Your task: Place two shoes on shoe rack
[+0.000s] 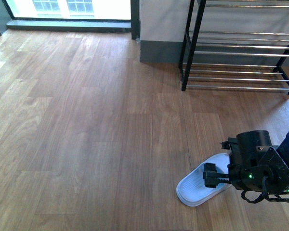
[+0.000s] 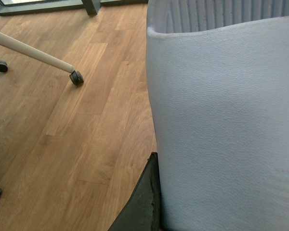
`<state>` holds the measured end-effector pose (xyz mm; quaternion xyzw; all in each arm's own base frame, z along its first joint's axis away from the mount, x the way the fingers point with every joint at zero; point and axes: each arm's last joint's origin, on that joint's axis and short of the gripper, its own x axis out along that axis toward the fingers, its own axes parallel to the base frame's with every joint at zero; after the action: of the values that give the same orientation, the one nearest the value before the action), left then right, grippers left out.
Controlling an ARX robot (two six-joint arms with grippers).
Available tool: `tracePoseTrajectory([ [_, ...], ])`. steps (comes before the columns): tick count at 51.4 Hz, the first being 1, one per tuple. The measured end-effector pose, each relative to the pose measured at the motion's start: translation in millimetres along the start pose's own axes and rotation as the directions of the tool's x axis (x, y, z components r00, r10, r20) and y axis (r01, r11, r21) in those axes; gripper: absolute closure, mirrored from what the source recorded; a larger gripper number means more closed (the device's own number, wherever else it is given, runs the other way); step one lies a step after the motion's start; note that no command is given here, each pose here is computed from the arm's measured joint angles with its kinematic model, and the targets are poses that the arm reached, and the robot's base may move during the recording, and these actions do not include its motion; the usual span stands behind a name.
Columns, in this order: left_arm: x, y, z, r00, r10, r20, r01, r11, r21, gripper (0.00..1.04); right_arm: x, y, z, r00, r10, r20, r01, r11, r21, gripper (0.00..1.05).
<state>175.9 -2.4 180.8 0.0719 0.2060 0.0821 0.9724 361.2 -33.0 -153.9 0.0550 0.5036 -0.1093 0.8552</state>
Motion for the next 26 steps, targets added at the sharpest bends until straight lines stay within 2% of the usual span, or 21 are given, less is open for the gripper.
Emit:
tracePoseTrajectory([
  [9, 0.0, 0.0, 0.0, 1.0, 0.0, 0.0, 0.0, 1.0, 0.0, 1.03, 13.5, -24.9, 2.3, 0.992, -0.106, 0.073, 0.106, 0.994, 0.003, 0.09],
  [16, 0.0, 0.0, 0.0, 1.0, 0.0, 0.0, 0.0, 1.0, 0.0, 1.03, 20.9, -38.9, 6.9, 0.991, -0.097, 0.091, 0.095, 0.995, 0.029, 0.1],
  [26, 0.0, 0.0, 0.0, 1.0, 0.0, 0.0, 0.0, 1.0, 0.0, 1.03, 28.2, -38.5, 8.0, 0.992, -0.047, 0.115, 0.042, 0.998, 0.045, 0.32],
])
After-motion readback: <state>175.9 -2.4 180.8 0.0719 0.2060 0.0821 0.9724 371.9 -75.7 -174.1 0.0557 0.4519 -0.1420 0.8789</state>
